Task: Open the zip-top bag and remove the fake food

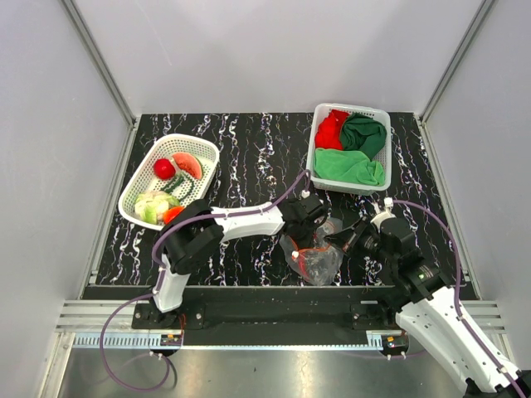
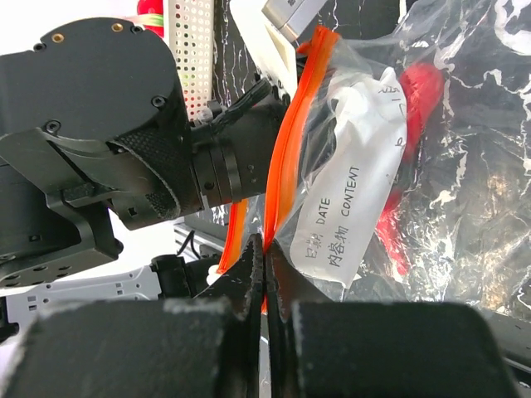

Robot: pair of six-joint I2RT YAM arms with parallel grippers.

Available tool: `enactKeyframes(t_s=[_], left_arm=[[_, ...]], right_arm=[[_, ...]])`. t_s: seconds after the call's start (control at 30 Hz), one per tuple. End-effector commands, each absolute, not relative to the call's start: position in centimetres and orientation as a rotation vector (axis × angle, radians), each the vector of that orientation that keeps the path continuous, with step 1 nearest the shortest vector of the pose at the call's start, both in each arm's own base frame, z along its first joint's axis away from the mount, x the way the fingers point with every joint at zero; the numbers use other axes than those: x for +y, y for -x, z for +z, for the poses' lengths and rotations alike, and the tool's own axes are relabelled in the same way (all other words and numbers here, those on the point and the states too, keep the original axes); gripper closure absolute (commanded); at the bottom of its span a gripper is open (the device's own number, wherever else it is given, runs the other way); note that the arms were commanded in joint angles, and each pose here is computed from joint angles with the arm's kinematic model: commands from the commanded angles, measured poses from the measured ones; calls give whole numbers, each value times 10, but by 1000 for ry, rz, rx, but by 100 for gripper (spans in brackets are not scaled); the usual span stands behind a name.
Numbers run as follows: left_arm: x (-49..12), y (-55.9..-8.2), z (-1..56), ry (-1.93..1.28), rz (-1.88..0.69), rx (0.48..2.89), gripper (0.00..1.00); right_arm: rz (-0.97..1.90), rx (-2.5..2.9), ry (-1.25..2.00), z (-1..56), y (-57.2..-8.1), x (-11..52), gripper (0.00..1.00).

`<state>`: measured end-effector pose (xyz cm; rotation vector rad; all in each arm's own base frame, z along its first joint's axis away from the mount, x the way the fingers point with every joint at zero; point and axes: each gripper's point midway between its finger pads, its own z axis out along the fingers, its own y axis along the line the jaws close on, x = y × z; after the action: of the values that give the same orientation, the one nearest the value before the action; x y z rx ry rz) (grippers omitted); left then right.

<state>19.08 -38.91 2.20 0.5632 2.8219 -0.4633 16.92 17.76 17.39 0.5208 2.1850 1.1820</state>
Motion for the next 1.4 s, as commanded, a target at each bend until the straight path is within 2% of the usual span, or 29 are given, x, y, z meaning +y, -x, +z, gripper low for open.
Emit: enactKeyframes(t_s=[0.0, 0.07, 0.1, 0.2, 0.43, 0.63, 0.8, 0.97, 1.1, 1.23, 1.37], left_arm=[[-390, -209, 32, -585, -434, 2724, 74], [-390, -208, 38, -595, -447, 2714, 79], [-391, -208, 44, -603, -461, 2701, 85], [-395, -202, 59, -641, -532, 2689, 89], [-422, -173, 117, -842, -894, 2596, 90], [-419, -175, 148, -790, -1042, 2570, 92], [-396, -190, 137, -742, -962, 2594, 85], [-398, -188, 133, -743, -1019, 2620, 80], [-400, -189, 134, -742, -1028, 2603, 57], [-395, -189, 109, -666, -969, 2698, 45], [-396, -195, 85, -624, -913, 2743, 41]], right_arm=[[1170, 2190, -484, 176, -166, 176, 100], [1164, 2186, -470, 179, -166, 176, 100], [1158, 2191, -465, 178, -165, 175, 100], [1132, 2206, -437, 177, -164, 174, 100], [1064, 2232, -371, 173, -157, 166, 100], [1032, 2205, -340, 180, -154, 159, 100], [1009, 2192, -313, 187, -156, 157, 100], [1009, 2189, -292, 192, -158, 159, 100], [1011, 2200, -278, 192, -159, 161, 100], [1018, 2206, -286, 190, -159, 162, 100], [1026, 2216, -287, 190, -160, 164, 100]])
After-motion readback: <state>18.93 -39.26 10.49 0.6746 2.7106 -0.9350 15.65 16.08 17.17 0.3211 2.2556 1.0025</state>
